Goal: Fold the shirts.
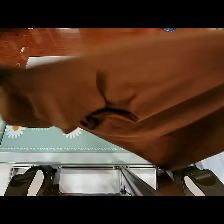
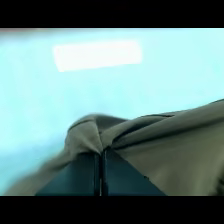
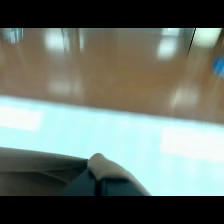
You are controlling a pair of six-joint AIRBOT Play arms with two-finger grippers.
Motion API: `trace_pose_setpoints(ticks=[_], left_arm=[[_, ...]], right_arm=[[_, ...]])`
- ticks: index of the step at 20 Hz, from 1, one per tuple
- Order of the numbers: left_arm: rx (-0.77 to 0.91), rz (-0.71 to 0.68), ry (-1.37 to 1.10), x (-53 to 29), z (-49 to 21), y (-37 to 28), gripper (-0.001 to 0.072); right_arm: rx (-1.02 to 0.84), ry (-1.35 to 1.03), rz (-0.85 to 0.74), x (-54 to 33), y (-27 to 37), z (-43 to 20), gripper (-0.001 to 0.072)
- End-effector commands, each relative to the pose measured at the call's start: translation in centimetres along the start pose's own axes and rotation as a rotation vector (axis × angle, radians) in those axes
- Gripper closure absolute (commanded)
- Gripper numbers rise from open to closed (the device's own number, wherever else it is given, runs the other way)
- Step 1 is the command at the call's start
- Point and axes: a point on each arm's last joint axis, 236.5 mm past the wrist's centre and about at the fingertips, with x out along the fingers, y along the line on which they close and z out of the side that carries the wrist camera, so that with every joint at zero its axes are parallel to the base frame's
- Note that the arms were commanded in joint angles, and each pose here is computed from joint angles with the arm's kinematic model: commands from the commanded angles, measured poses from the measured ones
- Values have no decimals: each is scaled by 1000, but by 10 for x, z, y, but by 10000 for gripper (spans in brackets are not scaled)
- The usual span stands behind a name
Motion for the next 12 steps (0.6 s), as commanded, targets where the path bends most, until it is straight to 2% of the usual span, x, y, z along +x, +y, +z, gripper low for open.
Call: trace_pose_setpoints(ticks=[1, 5, 9, 12], left_arm=[[-222, -47, 311, 69, -124, 39, 690], [-433, 7, 343, 148, -188, 99, 689], [-523, -9, 273, 212, -166, 141, 689], [-586, -8, 341, 254, -154, 174, 689]], right_arm=[[39, 234, 22, 73, 4, -68, 684], [68, 398, 28, 184, 3, -114, 684], [98, 513, 21, 296, 0, -155, 684], [177, 574, 32, 361, 0, -174, 684]])
